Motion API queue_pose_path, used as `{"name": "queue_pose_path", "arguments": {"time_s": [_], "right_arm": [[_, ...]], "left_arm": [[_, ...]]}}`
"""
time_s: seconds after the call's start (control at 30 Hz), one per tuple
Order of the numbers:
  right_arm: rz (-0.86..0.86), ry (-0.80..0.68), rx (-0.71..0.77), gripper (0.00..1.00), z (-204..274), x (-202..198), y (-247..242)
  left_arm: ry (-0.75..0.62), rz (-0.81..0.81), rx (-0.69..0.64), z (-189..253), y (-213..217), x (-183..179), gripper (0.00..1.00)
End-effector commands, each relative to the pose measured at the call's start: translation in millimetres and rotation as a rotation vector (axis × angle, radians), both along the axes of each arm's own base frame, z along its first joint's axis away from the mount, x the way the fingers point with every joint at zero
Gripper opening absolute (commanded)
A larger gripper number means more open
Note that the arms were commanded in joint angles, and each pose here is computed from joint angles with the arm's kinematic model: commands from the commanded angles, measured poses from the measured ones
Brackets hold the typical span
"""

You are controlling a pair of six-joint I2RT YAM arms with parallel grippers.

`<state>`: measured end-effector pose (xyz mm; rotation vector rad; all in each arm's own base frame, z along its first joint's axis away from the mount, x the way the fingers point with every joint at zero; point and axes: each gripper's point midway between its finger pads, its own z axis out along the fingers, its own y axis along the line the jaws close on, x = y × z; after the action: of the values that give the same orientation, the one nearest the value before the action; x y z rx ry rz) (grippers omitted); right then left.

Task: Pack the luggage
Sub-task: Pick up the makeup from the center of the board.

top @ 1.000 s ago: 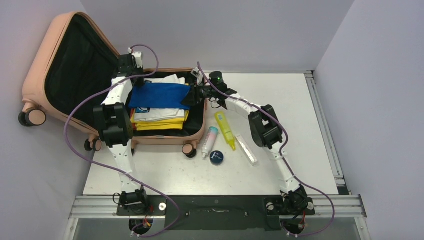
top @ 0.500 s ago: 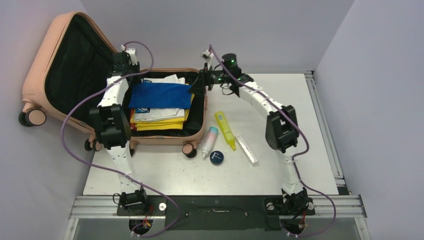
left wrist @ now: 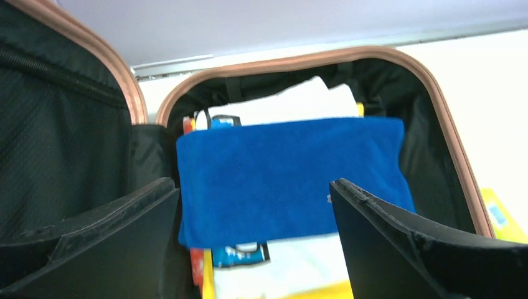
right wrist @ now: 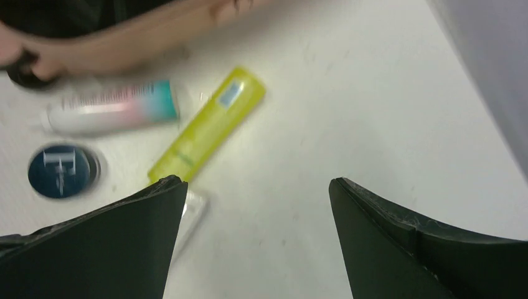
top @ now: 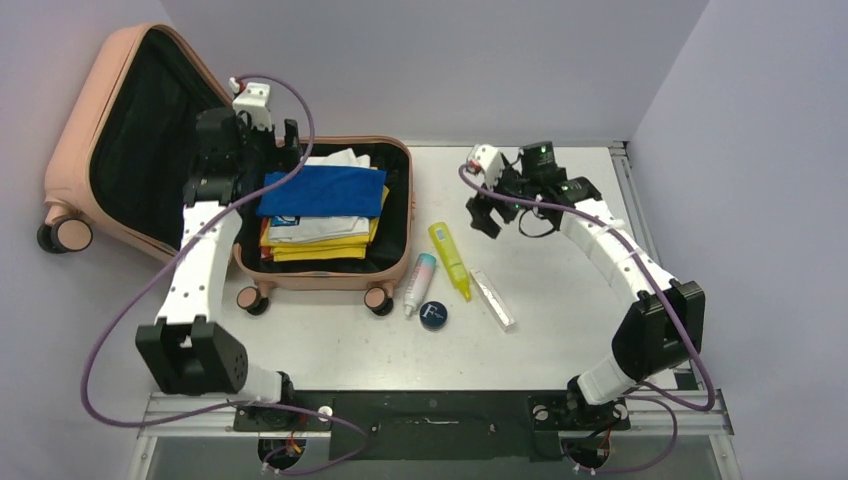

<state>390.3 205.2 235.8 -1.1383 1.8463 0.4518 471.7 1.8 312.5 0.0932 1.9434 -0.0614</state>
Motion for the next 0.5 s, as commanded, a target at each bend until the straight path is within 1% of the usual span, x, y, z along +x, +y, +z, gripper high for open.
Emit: {"name": "queue_pose_path", "arguments": {"time_s": [0.0, 0.1, 0.23, 0.33, 0.47], "right_arm": [[-0.007, 0.078, -0.338, 0.87, -61.1, -43.0, -57.0], [0.017, 0.184, -0.434, 0.85, -98.0, -74.1, -70.6], [0.043, 0.269, -0.524, 0.82, -133.7, -103.0, -76.8], [0.065, 0.31, -0.554, 0.8, -150.6, -120.2, -73.2], [0.095, 0.329, -0.539, 0.8, -157.0, -130.8, -61.0]], "left_arm": [[-0.043, -0.045, 0.083, 3.7, -0.3, -46.2, 0.96], [-0.03, -0.042, 0.128, -13.0, 4.1, -76.5, 0.96], [-0.022, -0.015, 0.142, -33.0, 9.0, -105.1, 0.96], [-0.024, -0.045, 0.112, -38.8, 6.2, -118.0, 0.96], [-0.036, -0.044, 0.082, -37.8, 11.8, -126.2, 0.96]]}}
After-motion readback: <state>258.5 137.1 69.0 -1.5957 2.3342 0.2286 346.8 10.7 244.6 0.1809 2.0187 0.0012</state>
